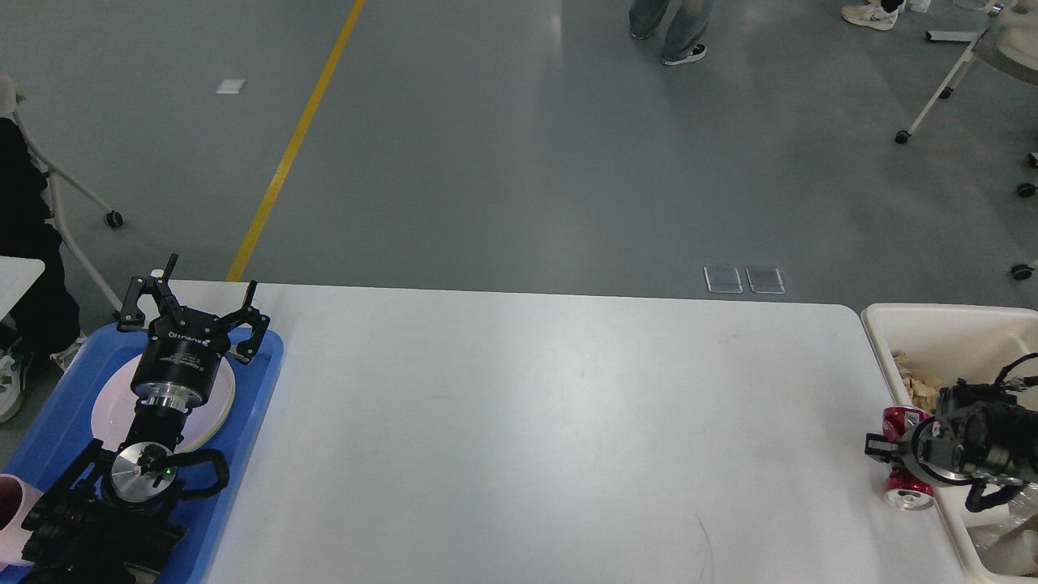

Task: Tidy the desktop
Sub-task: 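Lift the red soda can into the white bin and release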

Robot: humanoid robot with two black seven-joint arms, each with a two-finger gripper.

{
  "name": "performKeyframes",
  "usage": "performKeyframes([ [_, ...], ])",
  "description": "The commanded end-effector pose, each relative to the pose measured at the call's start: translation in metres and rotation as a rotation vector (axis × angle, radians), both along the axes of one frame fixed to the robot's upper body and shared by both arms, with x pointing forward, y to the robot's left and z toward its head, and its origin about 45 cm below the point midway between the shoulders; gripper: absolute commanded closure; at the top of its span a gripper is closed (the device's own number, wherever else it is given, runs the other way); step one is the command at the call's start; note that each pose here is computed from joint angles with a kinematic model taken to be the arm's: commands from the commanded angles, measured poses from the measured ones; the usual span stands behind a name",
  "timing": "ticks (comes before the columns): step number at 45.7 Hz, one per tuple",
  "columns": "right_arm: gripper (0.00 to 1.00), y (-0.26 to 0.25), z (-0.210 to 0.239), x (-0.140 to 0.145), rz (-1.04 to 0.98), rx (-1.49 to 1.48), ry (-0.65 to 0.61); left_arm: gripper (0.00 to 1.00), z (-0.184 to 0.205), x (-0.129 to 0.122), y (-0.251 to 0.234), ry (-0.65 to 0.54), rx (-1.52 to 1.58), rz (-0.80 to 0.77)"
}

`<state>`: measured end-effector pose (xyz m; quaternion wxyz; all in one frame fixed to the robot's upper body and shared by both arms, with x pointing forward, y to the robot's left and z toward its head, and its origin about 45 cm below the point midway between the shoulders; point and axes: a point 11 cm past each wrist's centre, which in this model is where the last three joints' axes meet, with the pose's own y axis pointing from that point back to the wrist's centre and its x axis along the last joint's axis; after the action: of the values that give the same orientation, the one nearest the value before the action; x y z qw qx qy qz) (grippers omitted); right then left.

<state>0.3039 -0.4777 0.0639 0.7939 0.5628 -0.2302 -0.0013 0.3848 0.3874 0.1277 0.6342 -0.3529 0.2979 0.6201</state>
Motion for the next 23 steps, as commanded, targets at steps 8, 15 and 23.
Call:
performKeyframes([
  [8, 1.00, -0.001, 0.060, 0.007, -0.093, 0.114, 0.056, 0.04, 0.000, 0.000, 0.000, -0.001, 0.000, -0.001],
  [15, 1.00, 0.014, 0.122, 0.016, -0.131, 0.247, 0.106, 0.04, 0.000, 0.000, 0.000, -0.001, 0.001, -0.001],
  [23, 1.00, 0.028, 0.184, 0.021, -0.115, 0.306, 0.204, 0.04, 0.000, 0.000, 0.000, 0.001, 0.001, -0.001],
])
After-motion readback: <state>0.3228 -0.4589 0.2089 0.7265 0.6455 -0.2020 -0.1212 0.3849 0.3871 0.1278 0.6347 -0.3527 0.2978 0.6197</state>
